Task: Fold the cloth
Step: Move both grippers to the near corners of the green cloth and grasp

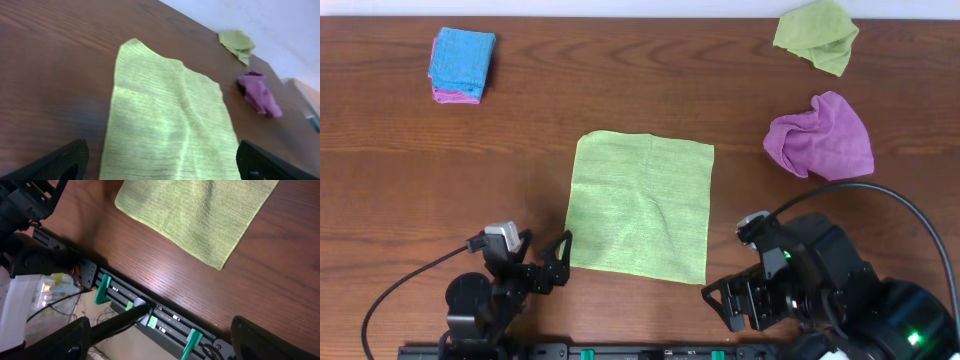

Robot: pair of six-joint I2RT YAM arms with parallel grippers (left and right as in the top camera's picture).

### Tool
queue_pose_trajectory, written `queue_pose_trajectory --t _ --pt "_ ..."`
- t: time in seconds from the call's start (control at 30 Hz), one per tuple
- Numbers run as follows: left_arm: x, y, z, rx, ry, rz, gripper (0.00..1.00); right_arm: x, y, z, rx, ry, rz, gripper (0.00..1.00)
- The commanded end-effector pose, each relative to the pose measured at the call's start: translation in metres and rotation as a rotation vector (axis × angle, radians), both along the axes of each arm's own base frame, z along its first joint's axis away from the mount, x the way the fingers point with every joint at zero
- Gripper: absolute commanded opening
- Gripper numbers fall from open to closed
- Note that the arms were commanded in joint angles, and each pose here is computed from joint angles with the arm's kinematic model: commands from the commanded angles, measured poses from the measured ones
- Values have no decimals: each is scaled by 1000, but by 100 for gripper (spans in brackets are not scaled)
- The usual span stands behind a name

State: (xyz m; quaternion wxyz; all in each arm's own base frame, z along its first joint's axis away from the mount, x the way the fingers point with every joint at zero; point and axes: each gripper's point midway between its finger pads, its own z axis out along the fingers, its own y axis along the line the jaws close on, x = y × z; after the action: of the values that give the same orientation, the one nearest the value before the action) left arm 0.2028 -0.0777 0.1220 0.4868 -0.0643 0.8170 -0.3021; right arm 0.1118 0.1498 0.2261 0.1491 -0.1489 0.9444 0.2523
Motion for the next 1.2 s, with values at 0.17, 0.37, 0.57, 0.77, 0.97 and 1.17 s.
queue_pose_trajectory --t 0.17,0.37,0.57,0.77,0.97,1.17 --pt "-4 -12 1 -115 34 -40 95 -1 5 0 14 -1 18 99" --pt "-12 -25 4 -130 30 -135 94 0 5 0 18 -7 19 99" --pt "-20 -33 -3 -145 79 -188 96 14 11 3 31 -76 24 97" --pt "-23 -35 -14 -116 125 -211 98 14 10 -12 11 -39 3 99" --pt "-18 -32 -9 -56 59 -215 97 -4 2 -29 -46 70 16 97" --pt "-17 -32 2 -174 113 -166 94 7 8 -24 -12 32 -8 94"
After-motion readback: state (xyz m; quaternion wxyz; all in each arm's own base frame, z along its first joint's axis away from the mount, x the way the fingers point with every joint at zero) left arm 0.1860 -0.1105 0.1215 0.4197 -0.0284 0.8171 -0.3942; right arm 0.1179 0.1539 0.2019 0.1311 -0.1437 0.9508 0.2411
